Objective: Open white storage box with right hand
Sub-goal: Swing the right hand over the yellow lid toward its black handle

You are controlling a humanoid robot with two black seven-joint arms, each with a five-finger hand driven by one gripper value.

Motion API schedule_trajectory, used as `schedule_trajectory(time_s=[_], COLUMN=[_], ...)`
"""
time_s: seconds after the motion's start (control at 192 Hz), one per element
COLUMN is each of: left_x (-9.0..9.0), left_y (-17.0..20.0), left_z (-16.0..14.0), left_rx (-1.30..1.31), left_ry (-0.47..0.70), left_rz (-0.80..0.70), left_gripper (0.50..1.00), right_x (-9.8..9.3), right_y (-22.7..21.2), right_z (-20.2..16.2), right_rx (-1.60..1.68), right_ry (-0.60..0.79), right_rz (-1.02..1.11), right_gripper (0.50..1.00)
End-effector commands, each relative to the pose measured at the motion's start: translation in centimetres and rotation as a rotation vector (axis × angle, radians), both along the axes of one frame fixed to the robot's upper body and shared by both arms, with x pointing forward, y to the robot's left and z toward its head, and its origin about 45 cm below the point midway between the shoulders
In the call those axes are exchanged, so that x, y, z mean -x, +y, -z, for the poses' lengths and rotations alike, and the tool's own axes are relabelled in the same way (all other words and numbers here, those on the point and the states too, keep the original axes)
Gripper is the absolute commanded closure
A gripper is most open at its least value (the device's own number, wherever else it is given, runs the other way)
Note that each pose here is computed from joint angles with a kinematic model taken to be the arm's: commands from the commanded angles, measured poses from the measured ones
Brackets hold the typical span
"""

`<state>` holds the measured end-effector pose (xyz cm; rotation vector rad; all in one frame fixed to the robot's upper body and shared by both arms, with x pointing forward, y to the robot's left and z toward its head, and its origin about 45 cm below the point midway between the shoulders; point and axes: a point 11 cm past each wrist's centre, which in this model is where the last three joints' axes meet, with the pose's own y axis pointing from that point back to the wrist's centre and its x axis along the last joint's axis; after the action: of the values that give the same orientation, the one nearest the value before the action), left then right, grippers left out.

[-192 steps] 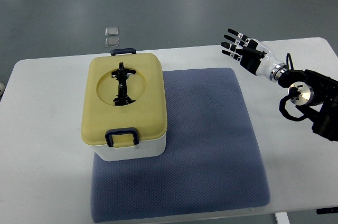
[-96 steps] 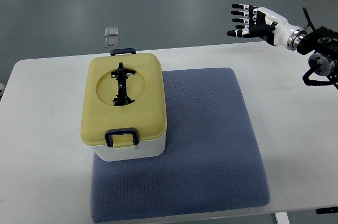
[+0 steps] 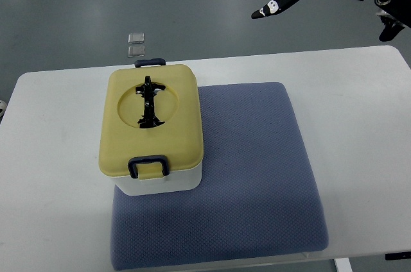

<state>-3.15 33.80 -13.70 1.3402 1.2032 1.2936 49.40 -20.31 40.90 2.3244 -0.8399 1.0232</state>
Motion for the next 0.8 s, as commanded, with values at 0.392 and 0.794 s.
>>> schedule_trajectory(time_s=[0.392, 0.794], left_x=[0.0, -0.1], left_y=[0.0, 0.0], left_z=[0.0, 0.0], left_rx=[0.0, 0.0], left_ry=[-0.001, -0.002], left_rz=[0.0, 0.002], left_gripper=[0.5, 0.5], right_x=[6.0, 10.0], right_y=[13.9, 21.7], right_z=[-2.3, -0.6], right_rx=[0.5, 0.715], right_ry=[-0.284, -0.393], right_rz=[-0.505, -0.741], right_gripper=[0.568, 0.57])
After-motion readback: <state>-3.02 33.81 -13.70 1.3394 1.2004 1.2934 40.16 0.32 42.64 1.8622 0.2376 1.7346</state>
